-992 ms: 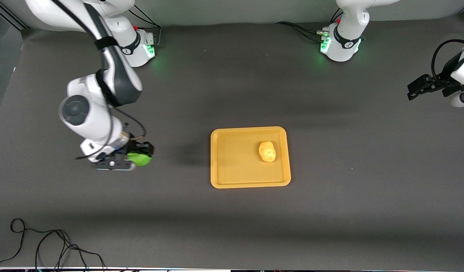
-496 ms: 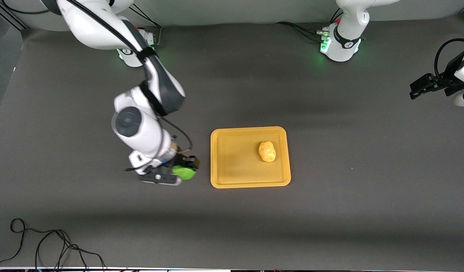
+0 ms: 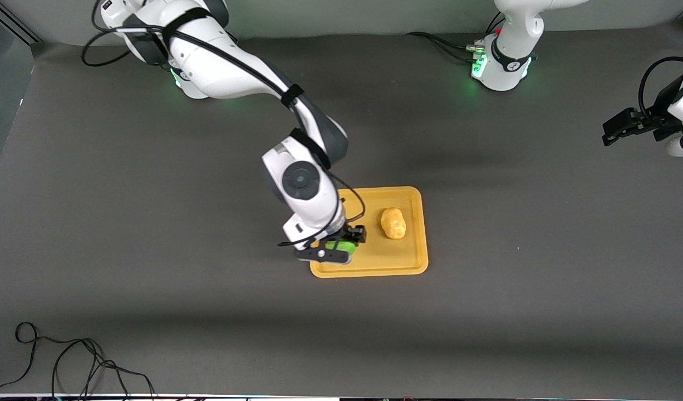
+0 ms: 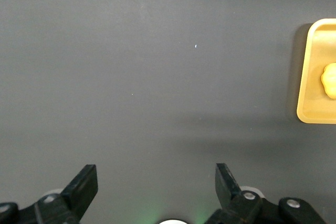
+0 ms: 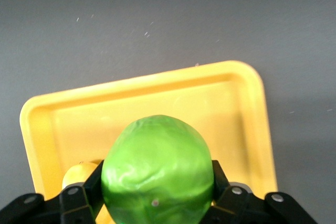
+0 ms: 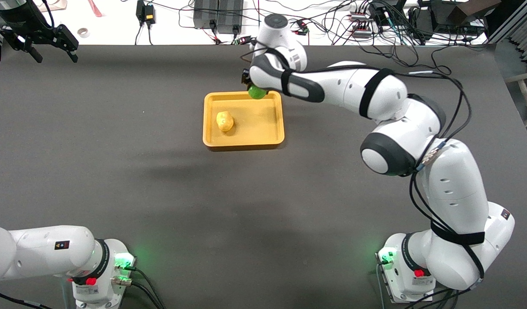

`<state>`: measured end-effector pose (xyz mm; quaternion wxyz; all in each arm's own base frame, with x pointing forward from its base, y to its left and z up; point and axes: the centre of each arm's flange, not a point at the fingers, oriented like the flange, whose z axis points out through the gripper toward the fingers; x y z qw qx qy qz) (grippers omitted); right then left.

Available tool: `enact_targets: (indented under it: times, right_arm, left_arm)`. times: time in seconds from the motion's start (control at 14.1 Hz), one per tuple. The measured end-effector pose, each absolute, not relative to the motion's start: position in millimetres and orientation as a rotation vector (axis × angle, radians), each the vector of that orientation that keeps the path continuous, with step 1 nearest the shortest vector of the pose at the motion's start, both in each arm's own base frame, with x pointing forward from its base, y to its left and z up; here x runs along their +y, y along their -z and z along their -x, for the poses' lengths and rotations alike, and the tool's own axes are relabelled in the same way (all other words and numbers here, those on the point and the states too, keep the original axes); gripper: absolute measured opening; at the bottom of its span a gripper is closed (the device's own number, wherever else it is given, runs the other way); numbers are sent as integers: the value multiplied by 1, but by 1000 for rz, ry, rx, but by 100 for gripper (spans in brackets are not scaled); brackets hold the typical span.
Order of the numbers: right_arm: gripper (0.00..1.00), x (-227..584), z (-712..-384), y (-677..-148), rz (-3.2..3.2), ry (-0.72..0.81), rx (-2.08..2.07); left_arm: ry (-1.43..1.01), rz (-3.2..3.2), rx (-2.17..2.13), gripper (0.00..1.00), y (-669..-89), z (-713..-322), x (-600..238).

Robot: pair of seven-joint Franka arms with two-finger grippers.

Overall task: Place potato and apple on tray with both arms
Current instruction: 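Lower the apple beside the potato and open the right gripper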

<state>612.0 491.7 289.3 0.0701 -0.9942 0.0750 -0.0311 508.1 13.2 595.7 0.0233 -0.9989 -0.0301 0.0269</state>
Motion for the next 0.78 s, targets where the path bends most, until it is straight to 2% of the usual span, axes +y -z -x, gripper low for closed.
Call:
enact_targets:
  times: [0.78]
  right_arm:
    - [79, 490, -584, -229, 3101, -49, 244]
  left_arm:
    - [-96, 3094, -84, 100, -592, -509, 10]
